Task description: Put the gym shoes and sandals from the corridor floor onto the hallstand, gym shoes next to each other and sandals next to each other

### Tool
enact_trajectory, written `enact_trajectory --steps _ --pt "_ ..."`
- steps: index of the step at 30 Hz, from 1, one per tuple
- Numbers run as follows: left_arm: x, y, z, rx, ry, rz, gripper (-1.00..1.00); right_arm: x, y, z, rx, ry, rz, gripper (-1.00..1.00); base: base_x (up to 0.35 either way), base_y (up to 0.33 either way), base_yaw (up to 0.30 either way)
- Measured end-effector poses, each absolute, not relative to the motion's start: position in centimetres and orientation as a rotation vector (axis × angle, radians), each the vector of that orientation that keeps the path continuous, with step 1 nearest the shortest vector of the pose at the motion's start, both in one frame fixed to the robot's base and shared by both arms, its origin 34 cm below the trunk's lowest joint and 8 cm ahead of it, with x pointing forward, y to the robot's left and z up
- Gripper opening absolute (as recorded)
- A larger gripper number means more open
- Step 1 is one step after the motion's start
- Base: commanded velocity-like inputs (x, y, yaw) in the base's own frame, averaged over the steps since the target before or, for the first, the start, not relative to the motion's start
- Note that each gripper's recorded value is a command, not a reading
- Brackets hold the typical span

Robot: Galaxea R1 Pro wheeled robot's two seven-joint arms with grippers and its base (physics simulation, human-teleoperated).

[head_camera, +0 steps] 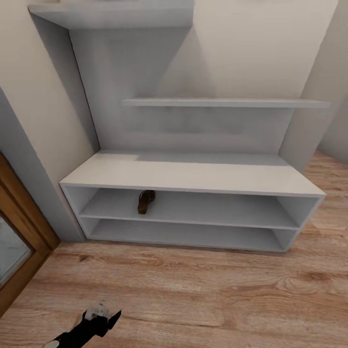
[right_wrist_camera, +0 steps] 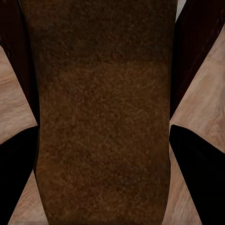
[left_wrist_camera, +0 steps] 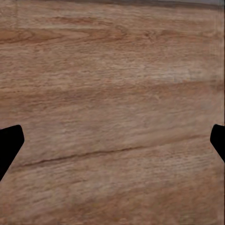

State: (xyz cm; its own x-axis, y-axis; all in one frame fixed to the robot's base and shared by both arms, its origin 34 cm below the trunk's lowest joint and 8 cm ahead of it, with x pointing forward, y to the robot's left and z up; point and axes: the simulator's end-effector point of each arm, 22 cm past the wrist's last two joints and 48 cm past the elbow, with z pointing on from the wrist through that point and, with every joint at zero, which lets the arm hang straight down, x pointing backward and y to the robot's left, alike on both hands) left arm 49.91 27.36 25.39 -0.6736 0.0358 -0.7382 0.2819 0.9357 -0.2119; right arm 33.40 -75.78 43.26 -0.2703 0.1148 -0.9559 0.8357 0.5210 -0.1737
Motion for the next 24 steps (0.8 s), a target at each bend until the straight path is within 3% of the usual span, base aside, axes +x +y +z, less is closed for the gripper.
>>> enact_trajectory --steps 15,24 --pt "45.5 29.8 25.3 0.18 2.276 -0.514 1.0 33.5 -73.9 41.6 0.829 1.73 -0.835 -1.0 -0.001 0.0 0.0" --pt "45.5 29.5 25.4 0.182 2.274 -0.523 1.0 33.5 -73.4 41.2 0.834 1.734 -0.829 -1.0 -0.247 0.173 0.0"
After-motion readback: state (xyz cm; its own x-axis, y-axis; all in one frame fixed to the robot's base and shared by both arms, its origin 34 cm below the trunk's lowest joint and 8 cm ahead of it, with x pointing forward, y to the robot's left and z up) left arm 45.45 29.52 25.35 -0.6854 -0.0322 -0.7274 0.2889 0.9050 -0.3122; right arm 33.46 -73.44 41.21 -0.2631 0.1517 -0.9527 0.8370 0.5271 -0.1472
